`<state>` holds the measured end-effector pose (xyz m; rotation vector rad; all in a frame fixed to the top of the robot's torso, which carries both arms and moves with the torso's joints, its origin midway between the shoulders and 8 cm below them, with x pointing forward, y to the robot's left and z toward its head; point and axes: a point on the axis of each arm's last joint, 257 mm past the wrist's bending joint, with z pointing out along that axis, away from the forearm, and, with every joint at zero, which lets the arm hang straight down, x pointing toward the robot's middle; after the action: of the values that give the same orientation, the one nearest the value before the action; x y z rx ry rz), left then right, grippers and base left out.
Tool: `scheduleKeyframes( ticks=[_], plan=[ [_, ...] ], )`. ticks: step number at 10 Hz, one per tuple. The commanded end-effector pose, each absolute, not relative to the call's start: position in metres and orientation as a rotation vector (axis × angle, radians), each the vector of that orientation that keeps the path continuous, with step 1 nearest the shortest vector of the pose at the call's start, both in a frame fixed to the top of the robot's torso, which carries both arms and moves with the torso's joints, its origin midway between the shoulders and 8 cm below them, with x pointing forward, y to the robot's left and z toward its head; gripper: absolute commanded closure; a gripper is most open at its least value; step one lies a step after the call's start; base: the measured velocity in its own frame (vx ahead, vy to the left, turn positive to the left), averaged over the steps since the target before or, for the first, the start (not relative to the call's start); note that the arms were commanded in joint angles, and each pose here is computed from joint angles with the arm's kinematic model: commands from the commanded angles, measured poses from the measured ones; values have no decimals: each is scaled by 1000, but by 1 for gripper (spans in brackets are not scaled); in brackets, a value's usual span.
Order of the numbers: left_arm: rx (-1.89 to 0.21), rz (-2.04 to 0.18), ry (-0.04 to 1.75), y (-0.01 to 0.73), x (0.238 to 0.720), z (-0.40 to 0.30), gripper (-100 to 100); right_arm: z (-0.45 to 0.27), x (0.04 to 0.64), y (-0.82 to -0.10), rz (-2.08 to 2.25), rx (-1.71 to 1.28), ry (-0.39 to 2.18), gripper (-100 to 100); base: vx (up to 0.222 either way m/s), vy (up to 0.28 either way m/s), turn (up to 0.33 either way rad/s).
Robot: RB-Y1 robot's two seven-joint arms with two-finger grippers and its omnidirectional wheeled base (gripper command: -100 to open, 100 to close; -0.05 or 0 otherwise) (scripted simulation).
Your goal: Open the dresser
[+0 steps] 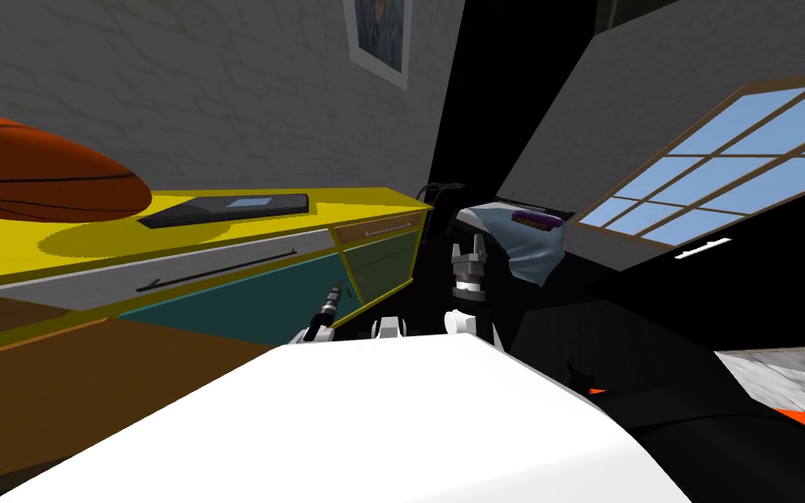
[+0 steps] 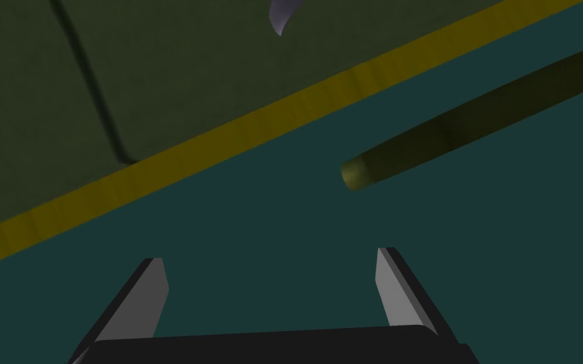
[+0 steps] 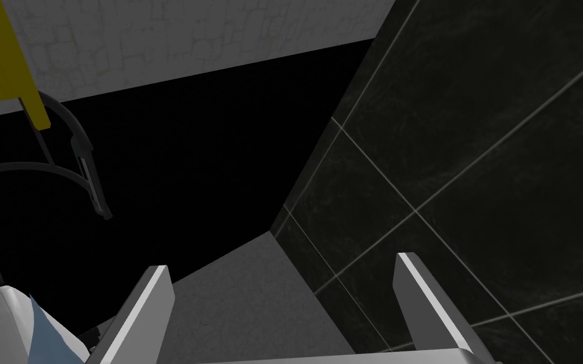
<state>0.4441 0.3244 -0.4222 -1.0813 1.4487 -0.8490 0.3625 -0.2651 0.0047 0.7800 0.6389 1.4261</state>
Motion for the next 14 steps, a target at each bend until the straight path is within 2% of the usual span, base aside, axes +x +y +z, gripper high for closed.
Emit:
scheduleKeyframes(
  ticks=[1,8,14],
  plan=[
    [-1095,-811,1490,331,441,-440,-100,5,363,-265,1426,780,639,0,30,-89,17],
    [-1156,-686,1610,358,414,-494,-100,5,363,-265,1426,780,639,0,33,-62,7],
    [-1167,-617,1657,381,402,-509,-100,5,363,-265,1426,780,639,0,15,-33,4]
  ],
)
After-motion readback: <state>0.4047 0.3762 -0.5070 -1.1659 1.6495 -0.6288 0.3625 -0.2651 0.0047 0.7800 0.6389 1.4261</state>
